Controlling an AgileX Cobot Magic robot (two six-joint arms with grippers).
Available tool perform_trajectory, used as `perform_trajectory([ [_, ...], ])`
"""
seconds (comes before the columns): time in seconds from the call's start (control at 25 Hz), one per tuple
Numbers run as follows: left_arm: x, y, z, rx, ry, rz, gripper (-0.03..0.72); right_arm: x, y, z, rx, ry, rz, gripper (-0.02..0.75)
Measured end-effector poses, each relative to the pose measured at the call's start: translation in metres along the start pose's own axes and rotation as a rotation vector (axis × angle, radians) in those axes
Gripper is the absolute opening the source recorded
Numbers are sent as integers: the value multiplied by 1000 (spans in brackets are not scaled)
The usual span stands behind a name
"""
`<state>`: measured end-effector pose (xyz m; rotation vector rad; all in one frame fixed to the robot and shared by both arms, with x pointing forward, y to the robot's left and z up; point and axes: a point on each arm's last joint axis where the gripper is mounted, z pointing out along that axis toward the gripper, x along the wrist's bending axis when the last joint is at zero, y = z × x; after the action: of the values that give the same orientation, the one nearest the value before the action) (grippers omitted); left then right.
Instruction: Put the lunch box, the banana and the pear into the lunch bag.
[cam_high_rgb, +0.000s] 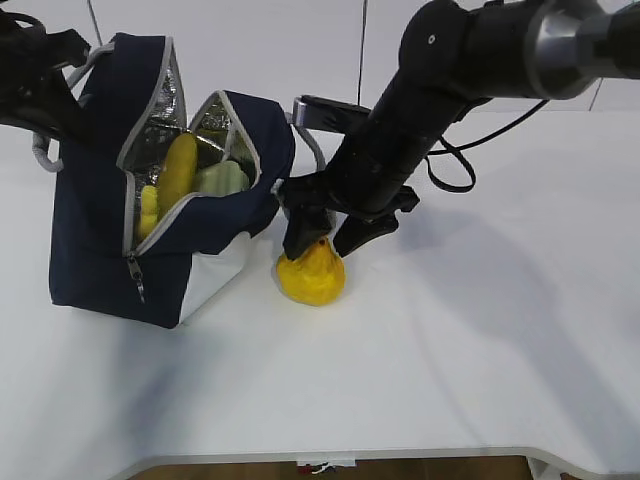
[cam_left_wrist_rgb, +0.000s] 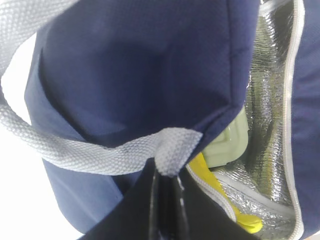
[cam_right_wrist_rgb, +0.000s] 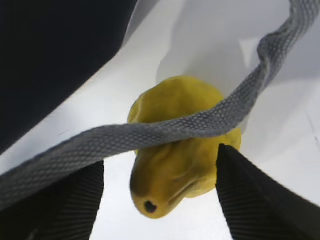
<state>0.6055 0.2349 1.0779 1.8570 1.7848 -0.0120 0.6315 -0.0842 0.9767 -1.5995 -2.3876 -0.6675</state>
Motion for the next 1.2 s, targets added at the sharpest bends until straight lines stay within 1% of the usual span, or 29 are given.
perform_trajectory([
  [0.24, 0, 0, 0, 2, 0, 0, -1, -2, 0, 3, 8, -2, 0, 545],
  [0.36, 0, 0, 0, 2, 0, 0, -1, -2, -1, 3, 9, -9, -5, 474],
  [0.52, 0, 0, 0, 2, 2, 1, -1, -3, -1, 3, 13, -16, -11, 338],
  [0.6, 0, 0, 0, 4, 3, 2, -1, -3, -1, 3, 25, -17, -14, 298],
  [0.72, 0, -1, 0, 6, 4, 3, -1, -2, -4, 1, 63, -11, -18, 287],
  [0.84, 0, -1, 0, 6, 5, 3, -1, 1, -10, -4, 152, 2, -30, 280],
  [0.92, 1, -1, 0, 6, 6, 4, -1, 2, -11, -8, 185, -14, -49, 279],
  [1.2, 1, -1, 0, 6, 6, 4, -1, 2, -8, -23, 168, -75, -55, 277],
])
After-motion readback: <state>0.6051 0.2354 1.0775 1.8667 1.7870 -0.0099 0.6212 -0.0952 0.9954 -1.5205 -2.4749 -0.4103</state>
